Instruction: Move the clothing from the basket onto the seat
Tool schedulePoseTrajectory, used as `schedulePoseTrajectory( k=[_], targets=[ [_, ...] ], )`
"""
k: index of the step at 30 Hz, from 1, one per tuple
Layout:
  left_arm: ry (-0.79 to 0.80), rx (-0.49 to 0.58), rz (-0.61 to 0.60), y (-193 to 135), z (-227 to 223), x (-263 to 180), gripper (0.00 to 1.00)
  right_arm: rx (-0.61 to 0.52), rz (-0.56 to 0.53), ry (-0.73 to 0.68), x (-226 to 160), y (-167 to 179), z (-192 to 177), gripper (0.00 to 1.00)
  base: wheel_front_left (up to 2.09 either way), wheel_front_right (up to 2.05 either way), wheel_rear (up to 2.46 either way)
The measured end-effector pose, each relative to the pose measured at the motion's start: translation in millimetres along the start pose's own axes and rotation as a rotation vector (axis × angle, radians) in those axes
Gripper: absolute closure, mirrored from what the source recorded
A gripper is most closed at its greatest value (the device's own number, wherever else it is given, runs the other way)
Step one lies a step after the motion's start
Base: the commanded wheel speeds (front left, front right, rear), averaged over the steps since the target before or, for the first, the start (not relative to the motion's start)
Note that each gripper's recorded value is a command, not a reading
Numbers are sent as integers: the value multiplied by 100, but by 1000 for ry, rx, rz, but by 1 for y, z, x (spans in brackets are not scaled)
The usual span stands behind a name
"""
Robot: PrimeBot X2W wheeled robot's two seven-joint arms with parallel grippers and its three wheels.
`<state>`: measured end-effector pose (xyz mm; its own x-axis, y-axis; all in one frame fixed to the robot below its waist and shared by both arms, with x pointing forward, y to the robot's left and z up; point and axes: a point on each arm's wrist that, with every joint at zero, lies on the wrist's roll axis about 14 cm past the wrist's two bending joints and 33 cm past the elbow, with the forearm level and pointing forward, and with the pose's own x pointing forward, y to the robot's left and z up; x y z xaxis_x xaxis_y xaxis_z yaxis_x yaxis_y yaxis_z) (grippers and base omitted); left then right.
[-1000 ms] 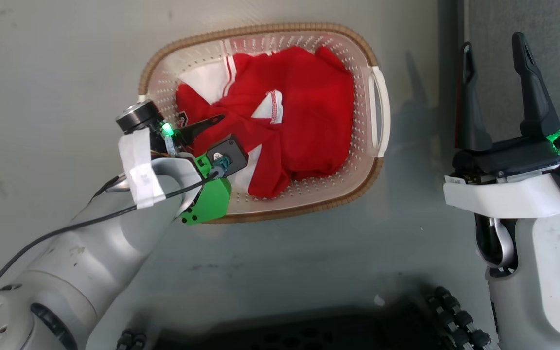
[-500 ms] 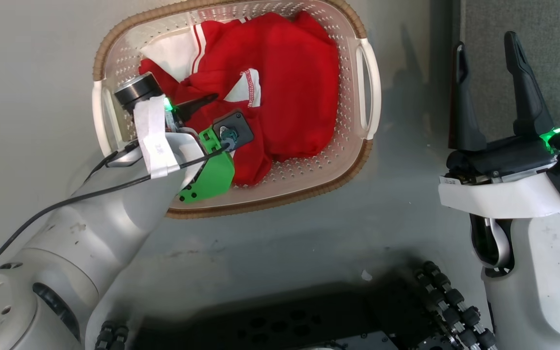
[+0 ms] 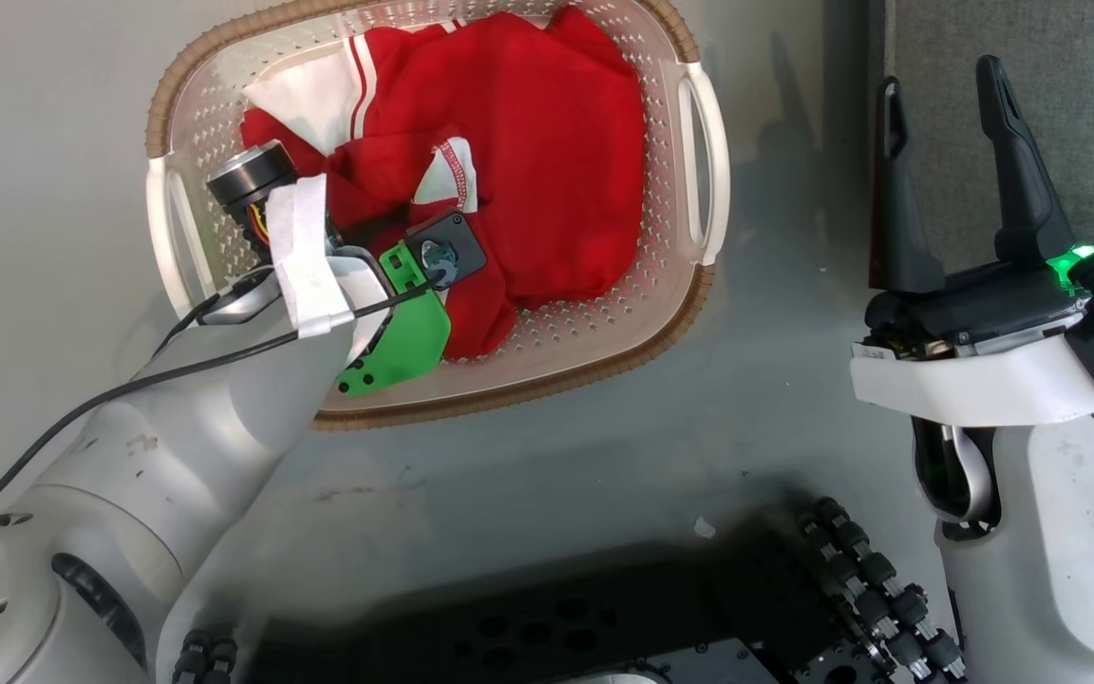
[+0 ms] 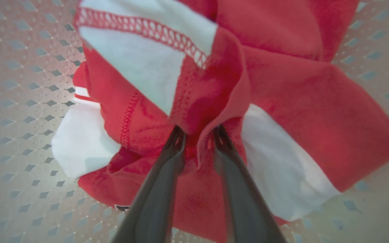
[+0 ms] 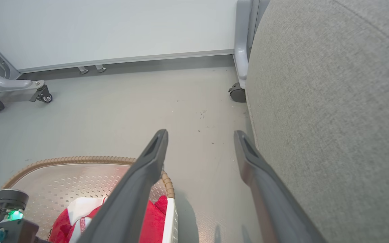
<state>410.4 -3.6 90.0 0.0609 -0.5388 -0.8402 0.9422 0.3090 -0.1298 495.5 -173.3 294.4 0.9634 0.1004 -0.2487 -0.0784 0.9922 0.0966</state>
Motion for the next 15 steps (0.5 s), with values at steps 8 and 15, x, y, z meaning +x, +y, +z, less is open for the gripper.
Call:
schedulePoseTrajectory(
  k=[8,15],
  targets=[
    [-86,-27,7,-2,17,-13,100,6,4,-11,-1,3,7,0,0,0,0],
    [-195,-116,48,-4,27,-45,100,16,28,-45,-9,14,31,0,0,0,0]
  ],
)
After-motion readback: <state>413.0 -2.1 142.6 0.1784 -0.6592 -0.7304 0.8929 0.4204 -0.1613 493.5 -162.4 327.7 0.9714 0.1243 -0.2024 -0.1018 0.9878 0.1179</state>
